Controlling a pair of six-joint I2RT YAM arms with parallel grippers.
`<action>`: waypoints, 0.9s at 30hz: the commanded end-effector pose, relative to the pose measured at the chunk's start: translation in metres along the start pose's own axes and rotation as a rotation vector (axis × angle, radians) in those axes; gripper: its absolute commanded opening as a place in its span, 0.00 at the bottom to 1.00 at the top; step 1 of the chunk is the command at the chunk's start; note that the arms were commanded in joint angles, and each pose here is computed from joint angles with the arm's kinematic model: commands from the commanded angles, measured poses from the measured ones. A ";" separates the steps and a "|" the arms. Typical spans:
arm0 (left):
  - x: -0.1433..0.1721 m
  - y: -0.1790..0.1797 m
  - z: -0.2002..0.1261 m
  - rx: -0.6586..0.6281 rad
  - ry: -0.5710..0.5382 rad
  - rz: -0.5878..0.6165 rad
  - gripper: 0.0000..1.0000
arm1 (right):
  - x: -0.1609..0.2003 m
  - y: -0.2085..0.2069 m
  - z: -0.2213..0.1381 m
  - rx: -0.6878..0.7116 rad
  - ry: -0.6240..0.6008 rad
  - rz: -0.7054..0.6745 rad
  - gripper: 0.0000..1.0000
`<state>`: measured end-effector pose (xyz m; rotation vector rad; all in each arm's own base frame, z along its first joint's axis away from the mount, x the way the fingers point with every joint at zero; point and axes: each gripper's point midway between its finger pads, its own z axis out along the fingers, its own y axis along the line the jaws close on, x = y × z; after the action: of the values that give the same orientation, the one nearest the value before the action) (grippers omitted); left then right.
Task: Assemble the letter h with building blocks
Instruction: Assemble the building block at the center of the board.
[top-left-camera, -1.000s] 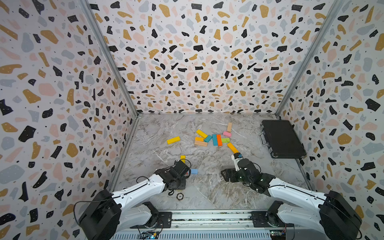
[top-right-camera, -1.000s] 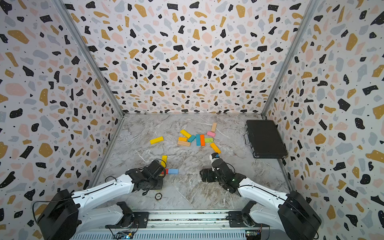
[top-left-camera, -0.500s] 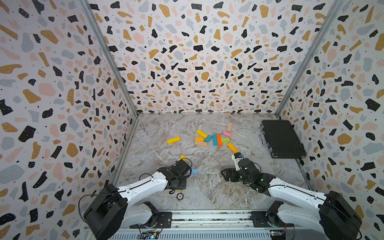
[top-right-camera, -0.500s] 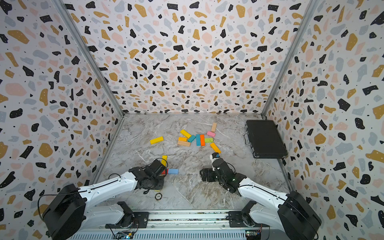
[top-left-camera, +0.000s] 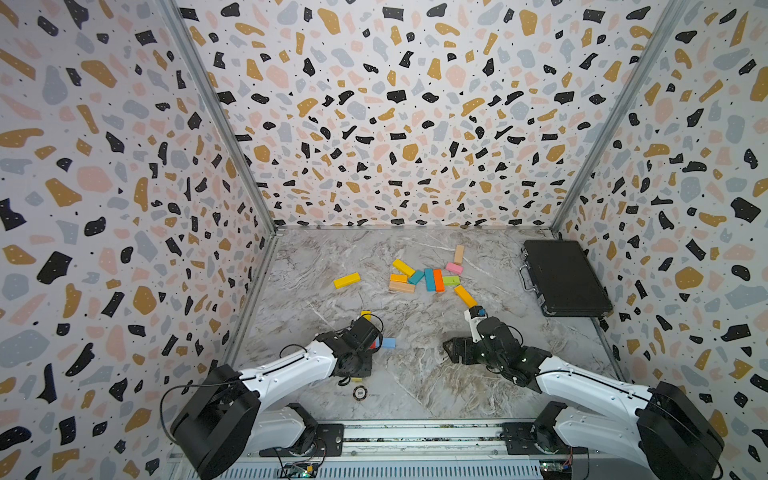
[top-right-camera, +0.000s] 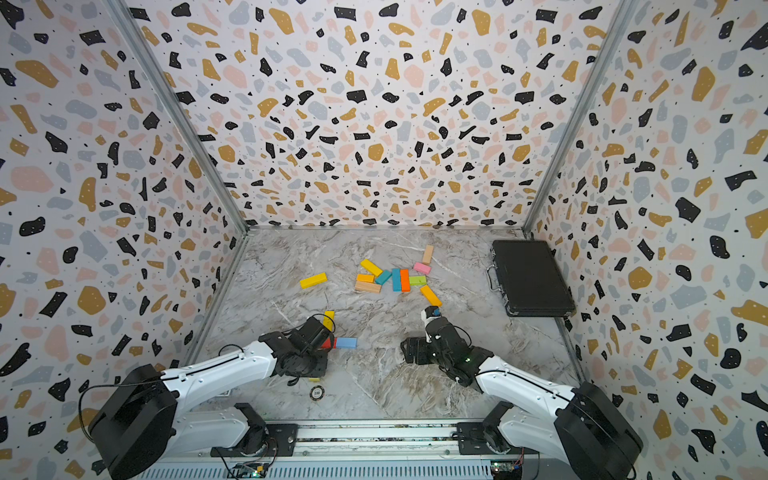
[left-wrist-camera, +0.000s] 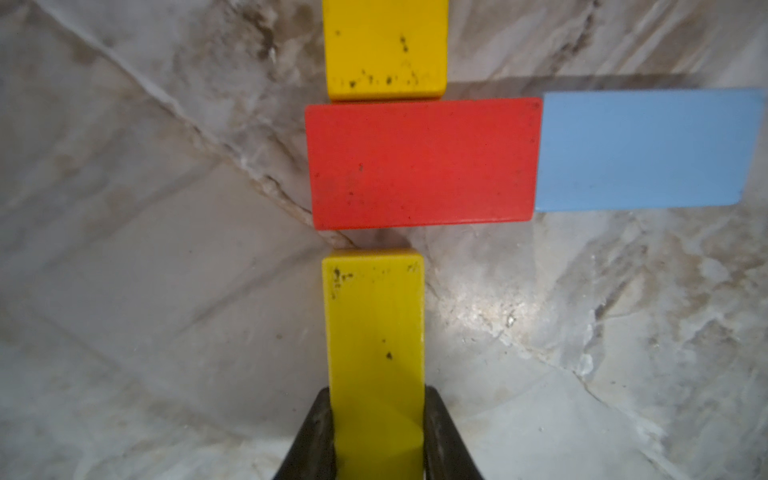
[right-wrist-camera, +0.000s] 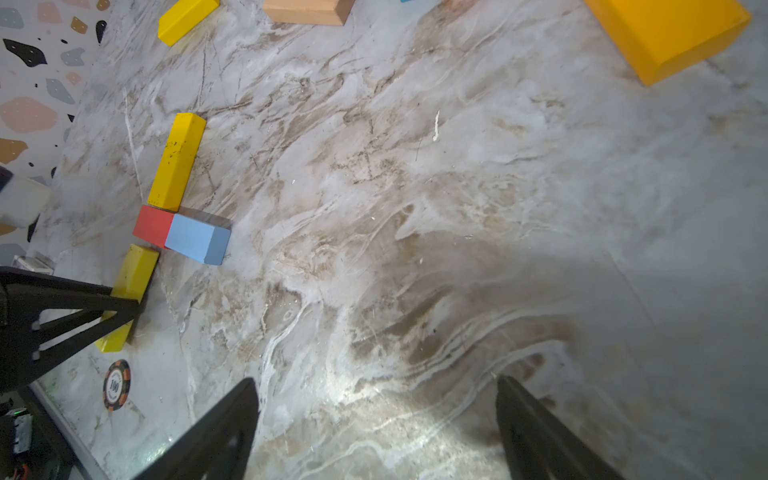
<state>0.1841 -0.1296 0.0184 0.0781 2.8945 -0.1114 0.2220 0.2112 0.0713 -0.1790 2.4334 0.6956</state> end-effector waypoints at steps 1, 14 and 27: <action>-0.014 -0.007 -0.005 0.018 -0.028 0.007 0.04 | -0.002 0.001 -0.003 -0.013 -0.013 0.008 0.91; -0.013 -0.001 -0.002 0.001 -0.017 -0.001 0.03 | -0.002 0.000 -0.003 -0.013 -0.012 0.011 0.91; -0.013 0.002 0.002 -0.009 -0.009 -0.002 0.04 | -0.002 0.000 -0.003 -0.014 -0.011 0.017 0.91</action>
<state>0.1921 -0.1274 0.0179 0.0621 2.8945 -0.1013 0.2207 0.2105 0.0695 -0.1776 2.4416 0.7049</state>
